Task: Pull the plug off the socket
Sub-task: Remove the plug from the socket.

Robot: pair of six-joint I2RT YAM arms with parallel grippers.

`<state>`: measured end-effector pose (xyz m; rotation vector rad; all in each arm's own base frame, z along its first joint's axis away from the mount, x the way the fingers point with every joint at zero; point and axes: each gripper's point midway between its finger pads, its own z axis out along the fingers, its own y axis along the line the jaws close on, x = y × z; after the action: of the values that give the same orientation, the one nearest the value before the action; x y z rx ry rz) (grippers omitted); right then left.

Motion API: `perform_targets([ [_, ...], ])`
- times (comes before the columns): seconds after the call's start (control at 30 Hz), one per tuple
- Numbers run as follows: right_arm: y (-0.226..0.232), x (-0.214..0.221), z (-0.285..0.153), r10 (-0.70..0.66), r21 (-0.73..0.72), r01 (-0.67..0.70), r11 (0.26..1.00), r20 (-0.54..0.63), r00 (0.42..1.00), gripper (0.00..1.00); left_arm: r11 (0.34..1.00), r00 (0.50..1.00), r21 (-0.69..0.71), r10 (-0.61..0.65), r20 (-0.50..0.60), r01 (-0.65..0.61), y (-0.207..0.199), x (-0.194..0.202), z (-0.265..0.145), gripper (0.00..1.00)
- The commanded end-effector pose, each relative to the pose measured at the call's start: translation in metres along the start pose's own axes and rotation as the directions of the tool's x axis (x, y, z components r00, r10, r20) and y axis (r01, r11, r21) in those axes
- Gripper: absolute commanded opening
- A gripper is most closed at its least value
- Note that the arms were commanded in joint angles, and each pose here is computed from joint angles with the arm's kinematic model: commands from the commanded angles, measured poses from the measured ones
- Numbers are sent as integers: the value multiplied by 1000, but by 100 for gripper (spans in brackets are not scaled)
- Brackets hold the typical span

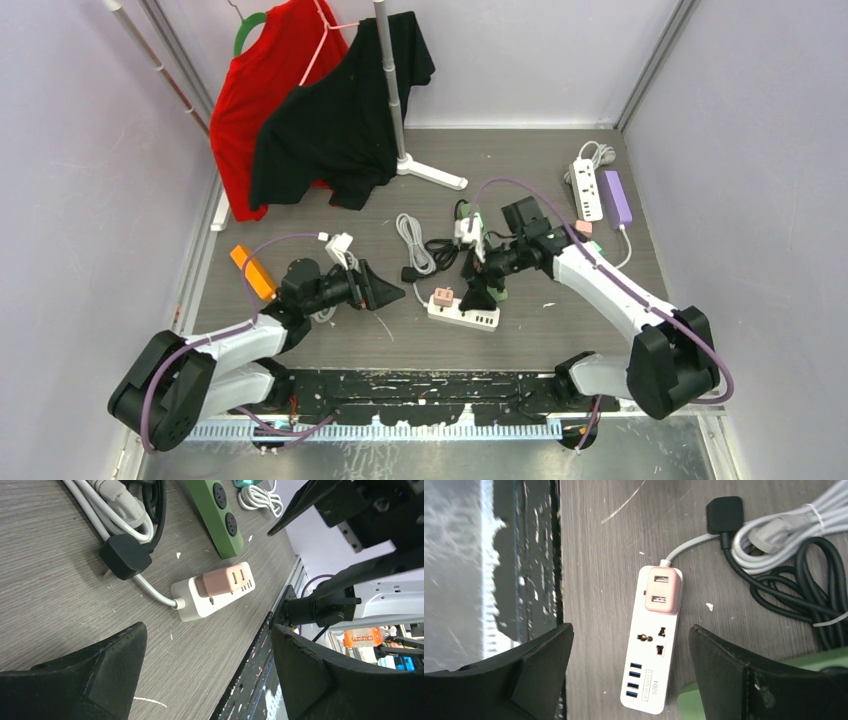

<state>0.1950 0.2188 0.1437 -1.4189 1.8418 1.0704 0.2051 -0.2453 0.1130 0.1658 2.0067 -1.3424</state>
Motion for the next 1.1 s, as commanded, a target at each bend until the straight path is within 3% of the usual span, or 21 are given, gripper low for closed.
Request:
perform_targets([
  [0.0,-21,7,15,-249,109,265,958,-137,959,89,998,998,24,55,36,-56,-7,-7,-2,93],
  [0.13,-36,3,31,-220,231,256,939,-168,961,86,998,997,18,61,47,-62,-8,-9,-3,92],
  [0.27,-40,8,46,-212,266,260,928,-197,957,82,998,996,9,64,57,-64,-6,-10,-4,92],
  [0.47,-53,11,60,-189,344,267,900,-243,951,69,998,996,4,59,60,-60,-6,-11,-4,92],
  [0.57,-46,16,69,-201,310,277,909,-256,946,57,999,997,2,54,59,-54,-5,-11,-3,92],
  [0.73,-43,17,70,-206,296,285,912,-270,940,29,1000,998,-20,9,63,-8,-1,-11,-2,91],
  [0.9,-43,5,58,-94,294,135,946,-149,984,8,994,993,-50,-96,61,99,5,-6,1,92],
  [1.07,-44,-6,43,18,273,-13,962,-14,1000,1,982,982,-62,-174,69,178,2,0,10,92],
])
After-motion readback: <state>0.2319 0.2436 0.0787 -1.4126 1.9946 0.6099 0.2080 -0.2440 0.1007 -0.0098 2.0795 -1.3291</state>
